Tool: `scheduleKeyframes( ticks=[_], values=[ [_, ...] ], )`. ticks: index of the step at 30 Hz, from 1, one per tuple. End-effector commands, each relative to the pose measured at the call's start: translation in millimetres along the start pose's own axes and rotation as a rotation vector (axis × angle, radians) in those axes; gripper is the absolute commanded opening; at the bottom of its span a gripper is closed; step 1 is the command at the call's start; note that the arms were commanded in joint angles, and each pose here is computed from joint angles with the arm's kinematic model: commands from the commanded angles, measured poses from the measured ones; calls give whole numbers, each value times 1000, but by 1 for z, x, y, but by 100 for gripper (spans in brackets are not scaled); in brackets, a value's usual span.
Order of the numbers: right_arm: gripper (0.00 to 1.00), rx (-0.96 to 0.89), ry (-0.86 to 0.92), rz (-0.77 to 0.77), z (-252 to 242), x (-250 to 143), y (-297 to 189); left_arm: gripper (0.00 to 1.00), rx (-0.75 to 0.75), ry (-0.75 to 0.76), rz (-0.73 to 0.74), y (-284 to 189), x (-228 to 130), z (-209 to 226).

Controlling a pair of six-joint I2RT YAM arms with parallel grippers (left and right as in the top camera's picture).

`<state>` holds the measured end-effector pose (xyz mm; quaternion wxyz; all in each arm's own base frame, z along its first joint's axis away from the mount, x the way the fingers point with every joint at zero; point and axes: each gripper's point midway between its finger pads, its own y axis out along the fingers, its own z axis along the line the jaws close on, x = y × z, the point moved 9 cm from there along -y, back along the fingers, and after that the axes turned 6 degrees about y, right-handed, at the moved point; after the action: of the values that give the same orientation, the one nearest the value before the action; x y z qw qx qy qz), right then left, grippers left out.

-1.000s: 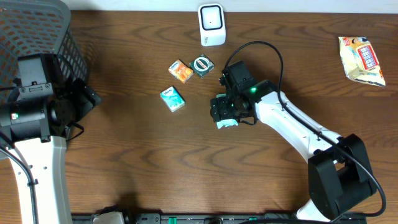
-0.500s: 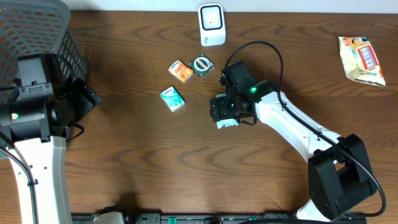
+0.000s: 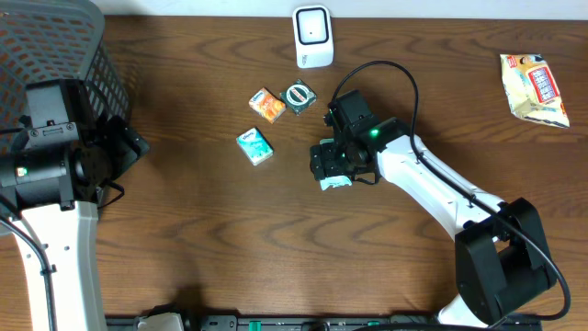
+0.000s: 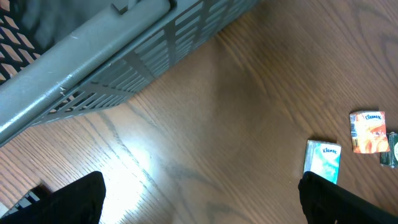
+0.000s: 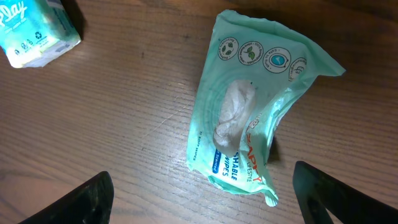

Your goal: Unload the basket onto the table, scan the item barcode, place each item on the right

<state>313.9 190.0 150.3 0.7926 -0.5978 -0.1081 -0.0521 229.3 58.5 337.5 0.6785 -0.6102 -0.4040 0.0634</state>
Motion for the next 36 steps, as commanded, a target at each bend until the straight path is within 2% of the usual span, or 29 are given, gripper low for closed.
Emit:
scheduleKeyframes(
  ticks=[1, 36],
  values=[
    [87, -1, -16, -18, 3, 2, -4, 97, 4, -13, -3, 0, 1, 1],
    [87, -13, -16, -25, 2, 2, -4, 98, 4, -13, -3, 0, 1, 1]
  ],
)
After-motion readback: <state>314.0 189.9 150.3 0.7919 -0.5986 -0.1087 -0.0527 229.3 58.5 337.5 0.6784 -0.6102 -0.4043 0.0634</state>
